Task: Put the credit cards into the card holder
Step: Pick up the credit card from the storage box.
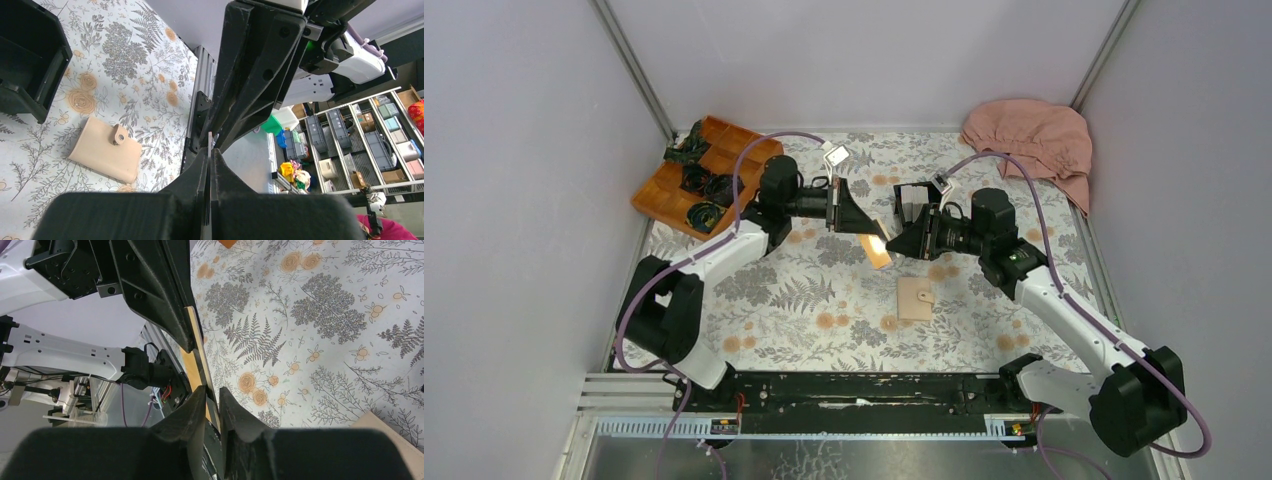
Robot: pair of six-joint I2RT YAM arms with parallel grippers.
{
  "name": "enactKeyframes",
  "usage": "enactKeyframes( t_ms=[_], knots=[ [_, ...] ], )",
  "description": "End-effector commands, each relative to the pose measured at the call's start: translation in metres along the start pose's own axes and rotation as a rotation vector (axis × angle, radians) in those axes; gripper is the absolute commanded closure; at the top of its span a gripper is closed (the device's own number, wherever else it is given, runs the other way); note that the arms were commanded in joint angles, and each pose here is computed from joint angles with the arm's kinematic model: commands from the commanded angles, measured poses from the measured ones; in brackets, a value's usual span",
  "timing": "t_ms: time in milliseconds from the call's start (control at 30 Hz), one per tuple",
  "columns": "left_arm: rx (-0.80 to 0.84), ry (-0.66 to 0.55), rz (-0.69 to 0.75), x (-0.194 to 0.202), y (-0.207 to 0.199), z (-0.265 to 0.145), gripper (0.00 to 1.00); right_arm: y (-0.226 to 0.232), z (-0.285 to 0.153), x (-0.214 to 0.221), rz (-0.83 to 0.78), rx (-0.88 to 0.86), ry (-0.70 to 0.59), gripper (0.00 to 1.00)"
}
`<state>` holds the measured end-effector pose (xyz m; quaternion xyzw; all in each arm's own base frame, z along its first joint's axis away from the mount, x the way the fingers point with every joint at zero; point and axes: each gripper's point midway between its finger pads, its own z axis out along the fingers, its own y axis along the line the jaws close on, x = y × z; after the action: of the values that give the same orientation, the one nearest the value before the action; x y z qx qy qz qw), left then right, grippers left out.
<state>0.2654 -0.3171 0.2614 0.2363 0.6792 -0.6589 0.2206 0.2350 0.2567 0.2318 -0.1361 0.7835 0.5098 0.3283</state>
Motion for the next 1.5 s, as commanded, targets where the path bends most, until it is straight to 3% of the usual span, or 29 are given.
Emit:
enactKeyframes(
  t_ms=[0, 67, 200, 300, 767, 900, 1233, 1467],
  knots=[
    [0.000, -0.048, 0.043, -0.021, 0.000, 0.001, 0.86, 0.008, 0.003, -0.011, -0.048, -0.033, -0.023, 0.80],
    [-0.028, -0.082, 0.037, -0.028, 0.007, -0.003, 0.68, 0.007, 0.004, -0.012, -0.048, -0.030, -0.028, 0.86],
    [-0.059, -0.158, 0.023, -0.040, 0.016, -0.017, 0.61, 0.006, 0.006, -0.014, -0.045, -0.030, -0.032, 1.00],
    [-0.062, -0.199, 0.007, -0.043, 0.020, -0.026, 0.50, 0.006, 0.008, -0.016, -0.043, -0.033, -0.038, 1.00],
    [0.026, -0.335, -0.061, -0.029, 0.016, -0.043, 0.47, 0.007, 0.014, -0.027, 0.004, -0.052, -0.095, 1.00],
    [0.068, -0.353, -0.076, -0.020, 0.012, -0.046, 0.50, 0.007, 0.015, -0.028, 0.013, -0.056, -0.103, 1.00],
    [0.098, -0.362, -0.076, -0.013, 0.008, -0.049, 0.79, 0.007, 0.018, -0.032, 0.029, -0.064, -0.121, 1.00],
    [0.111, -0.352, -0.074, -0.012, 0.007, -0.047, 0.87, 0.008, 0.020, -0.032, 0.046, -0.085, -0.124, 1.00]
  ],
)
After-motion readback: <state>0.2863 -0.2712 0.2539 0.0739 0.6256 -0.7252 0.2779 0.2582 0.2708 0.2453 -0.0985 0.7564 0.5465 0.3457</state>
